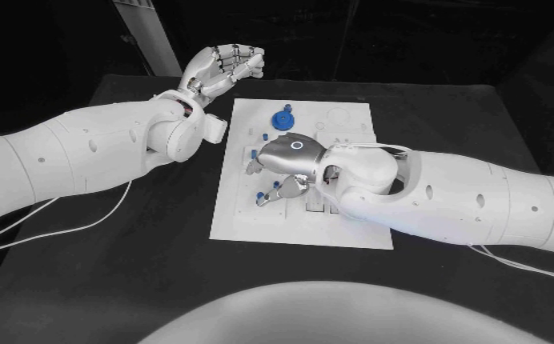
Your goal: Assemble the parts on the task board
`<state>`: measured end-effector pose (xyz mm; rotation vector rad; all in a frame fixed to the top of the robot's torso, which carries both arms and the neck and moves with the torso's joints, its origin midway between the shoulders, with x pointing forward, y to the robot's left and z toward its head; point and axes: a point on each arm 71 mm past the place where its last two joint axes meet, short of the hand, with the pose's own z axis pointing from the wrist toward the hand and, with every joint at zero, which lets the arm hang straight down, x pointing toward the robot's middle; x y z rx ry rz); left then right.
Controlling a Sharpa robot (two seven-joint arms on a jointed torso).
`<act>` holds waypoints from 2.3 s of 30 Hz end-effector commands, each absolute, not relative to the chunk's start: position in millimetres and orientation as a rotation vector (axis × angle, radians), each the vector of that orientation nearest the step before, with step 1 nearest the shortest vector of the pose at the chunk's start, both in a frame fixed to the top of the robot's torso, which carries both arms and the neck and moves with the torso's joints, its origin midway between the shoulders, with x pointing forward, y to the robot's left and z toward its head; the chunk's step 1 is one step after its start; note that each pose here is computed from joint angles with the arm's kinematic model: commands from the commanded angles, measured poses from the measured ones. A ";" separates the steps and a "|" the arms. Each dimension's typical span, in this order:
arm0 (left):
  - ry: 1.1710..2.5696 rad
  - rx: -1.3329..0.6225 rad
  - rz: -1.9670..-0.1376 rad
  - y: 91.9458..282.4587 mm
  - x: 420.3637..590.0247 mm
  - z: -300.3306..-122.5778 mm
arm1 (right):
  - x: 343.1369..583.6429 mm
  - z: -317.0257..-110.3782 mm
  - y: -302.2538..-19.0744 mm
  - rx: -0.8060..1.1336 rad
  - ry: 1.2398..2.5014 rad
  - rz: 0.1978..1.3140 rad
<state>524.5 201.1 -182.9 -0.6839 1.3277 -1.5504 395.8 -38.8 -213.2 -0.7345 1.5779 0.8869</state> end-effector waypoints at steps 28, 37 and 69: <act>1.204 -0.594 -1.627 200.9 525.9 -174.1 | 419.4 -195.0 -224.6 0.407 1.854 0.841; 1.205 -0.593 -1.629 199.1 526.3 -174.3 | 404.7 -207.4 -241.3 0.513 1.955 0.747; 1.207 -0.597 -1.629 200.7 525.4 -176.2 | 386.4 -222.3 -241.2 0.383 2.145 0.391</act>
